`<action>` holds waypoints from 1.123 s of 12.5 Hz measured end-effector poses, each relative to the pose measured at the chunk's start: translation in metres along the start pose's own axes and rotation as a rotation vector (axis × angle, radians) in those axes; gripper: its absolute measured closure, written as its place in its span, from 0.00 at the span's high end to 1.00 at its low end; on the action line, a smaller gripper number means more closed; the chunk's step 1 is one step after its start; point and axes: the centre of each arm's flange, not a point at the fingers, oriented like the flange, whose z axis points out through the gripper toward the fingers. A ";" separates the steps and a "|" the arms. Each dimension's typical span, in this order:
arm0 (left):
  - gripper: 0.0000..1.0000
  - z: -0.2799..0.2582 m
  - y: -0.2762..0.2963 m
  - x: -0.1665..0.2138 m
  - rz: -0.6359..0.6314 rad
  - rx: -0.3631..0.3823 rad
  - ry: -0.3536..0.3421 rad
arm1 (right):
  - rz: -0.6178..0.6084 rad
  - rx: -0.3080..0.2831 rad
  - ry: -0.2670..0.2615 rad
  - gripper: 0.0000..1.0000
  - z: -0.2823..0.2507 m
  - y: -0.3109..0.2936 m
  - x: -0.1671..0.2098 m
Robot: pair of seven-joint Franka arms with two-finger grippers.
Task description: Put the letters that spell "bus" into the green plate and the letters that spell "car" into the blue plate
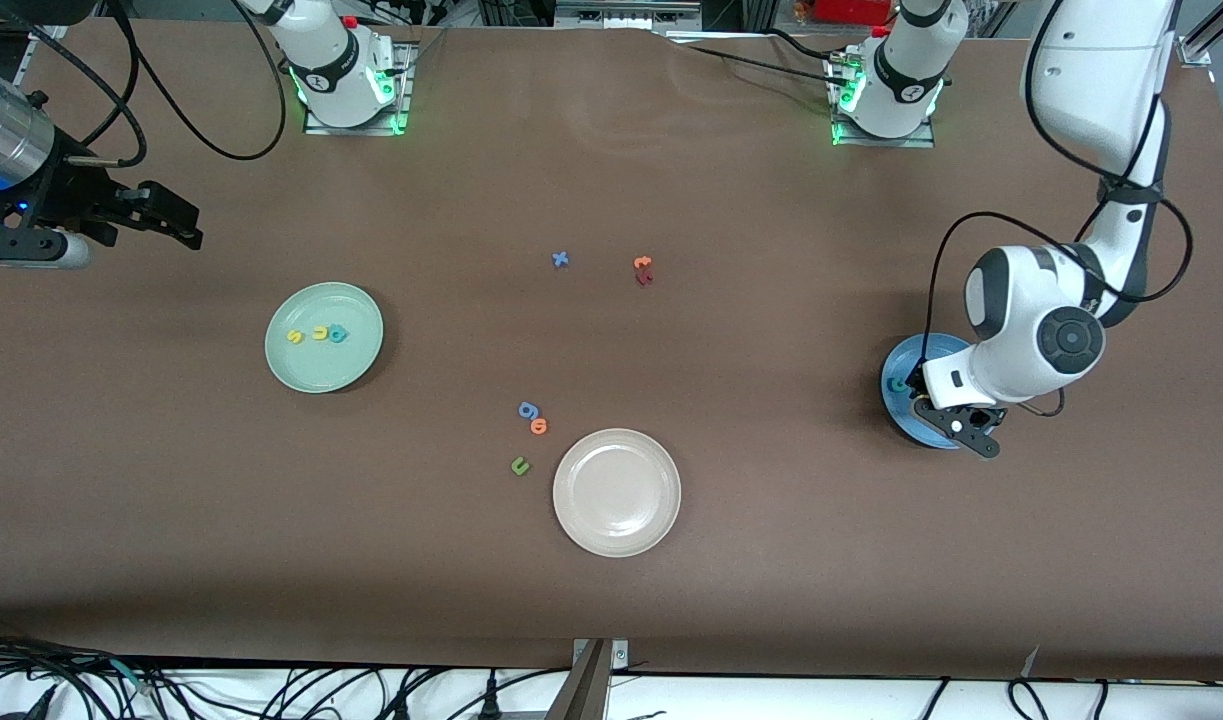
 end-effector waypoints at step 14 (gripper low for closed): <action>1.00 -0.273 0.010 -0.012 -0.215 0.009 0.196 | 0.000 0.000 0.000 1.00 0.000 0.000 0.000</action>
